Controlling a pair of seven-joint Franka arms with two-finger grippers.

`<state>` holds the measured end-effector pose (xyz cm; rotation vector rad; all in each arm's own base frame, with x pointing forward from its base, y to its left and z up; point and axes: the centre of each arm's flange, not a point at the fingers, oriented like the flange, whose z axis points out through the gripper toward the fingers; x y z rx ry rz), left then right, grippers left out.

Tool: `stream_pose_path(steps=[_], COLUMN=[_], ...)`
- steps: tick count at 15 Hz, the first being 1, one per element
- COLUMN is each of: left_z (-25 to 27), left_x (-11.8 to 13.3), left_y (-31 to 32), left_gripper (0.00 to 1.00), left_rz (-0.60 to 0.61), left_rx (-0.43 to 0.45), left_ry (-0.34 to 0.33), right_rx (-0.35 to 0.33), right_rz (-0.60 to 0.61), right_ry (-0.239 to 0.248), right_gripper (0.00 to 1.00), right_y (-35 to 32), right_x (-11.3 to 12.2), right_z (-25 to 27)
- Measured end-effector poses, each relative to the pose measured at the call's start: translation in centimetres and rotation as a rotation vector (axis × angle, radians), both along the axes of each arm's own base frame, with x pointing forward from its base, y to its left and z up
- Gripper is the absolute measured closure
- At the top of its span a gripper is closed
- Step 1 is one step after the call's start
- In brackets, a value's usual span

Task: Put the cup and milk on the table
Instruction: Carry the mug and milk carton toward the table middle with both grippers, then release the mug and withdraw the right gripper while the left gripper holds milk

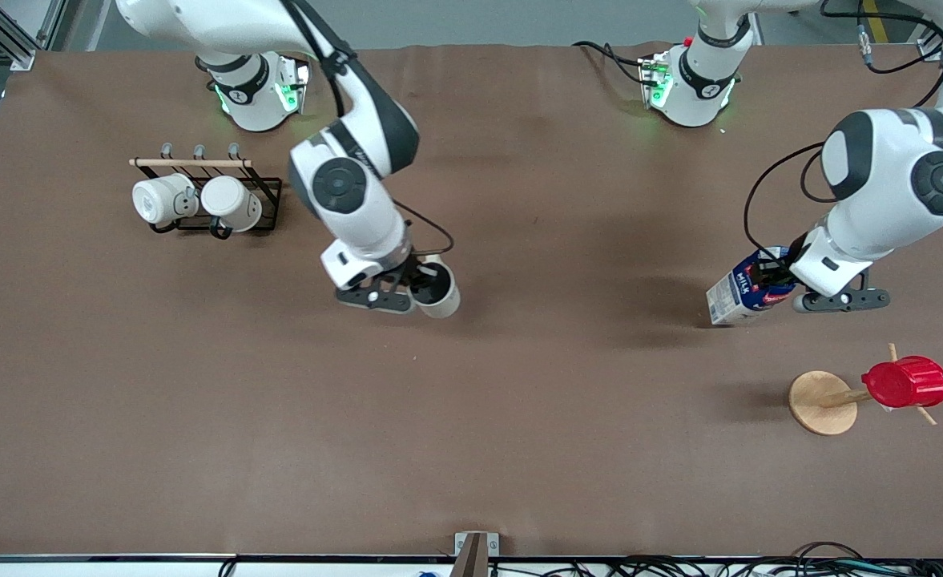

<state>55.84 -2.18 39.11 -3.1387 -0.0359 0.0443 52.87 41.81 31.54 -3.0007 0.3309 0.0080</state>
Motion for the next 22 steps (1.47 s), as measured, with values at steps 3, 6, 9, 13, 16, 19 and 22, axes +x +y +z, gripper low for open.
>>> stream_pose_path(steps=[3, 6, 9, 13, 16, 19, 22], left_z=[3.2, 4.9, 5.0, 3.5, 1.2, -2.2, -5.1], left_x=[1.0, 1.5, 1.5, 0.6, -0.8, -2.4, -3.0], left_y=[-2.9, -8.8, -16.2, -26.8, -34.6, -40.0, -43.0], left_gripper=[0.62, 0.62, 0.62, 0.62, 0.62, 0.62, 0.62], left_rz=[-0.049, -0.147, -0.231, -0.261, -0.254, -0.243, -0.231], left_rx=[-0.002, -0.008, -0.015, -0.007, 0.019, 0.046, 0.064], left_ry=[-0.024, -0.061, -0.072, -0.019, -0.006, 0.016, 0.038], right_rx=[-0.048, -0.071, -0.064, -0.074, -0.085, -0.085, -0.112], right_rz=[0.008, 0.002, 0.02, 0.05, 0.059, 0.056, 0.073], right_ry=[0.001, 0.002, -0.006, -0.017, -0.02, -0.026, -0.004], right_gripper=[0.96, 0.96, 0.96, 0.9, 0.76, 0.51, 0.21], right_y=[0.5, 0.3, 1.6, 2.8, 2.8, 2.7, 0.5], right_x=[-0.2, 0.0, -0.9, -1.8, -1.8, -1.5, 0.2], right_z=[-3.4, -4.5, -4.9, -6.5, -7.2, -6.7, -2.5])
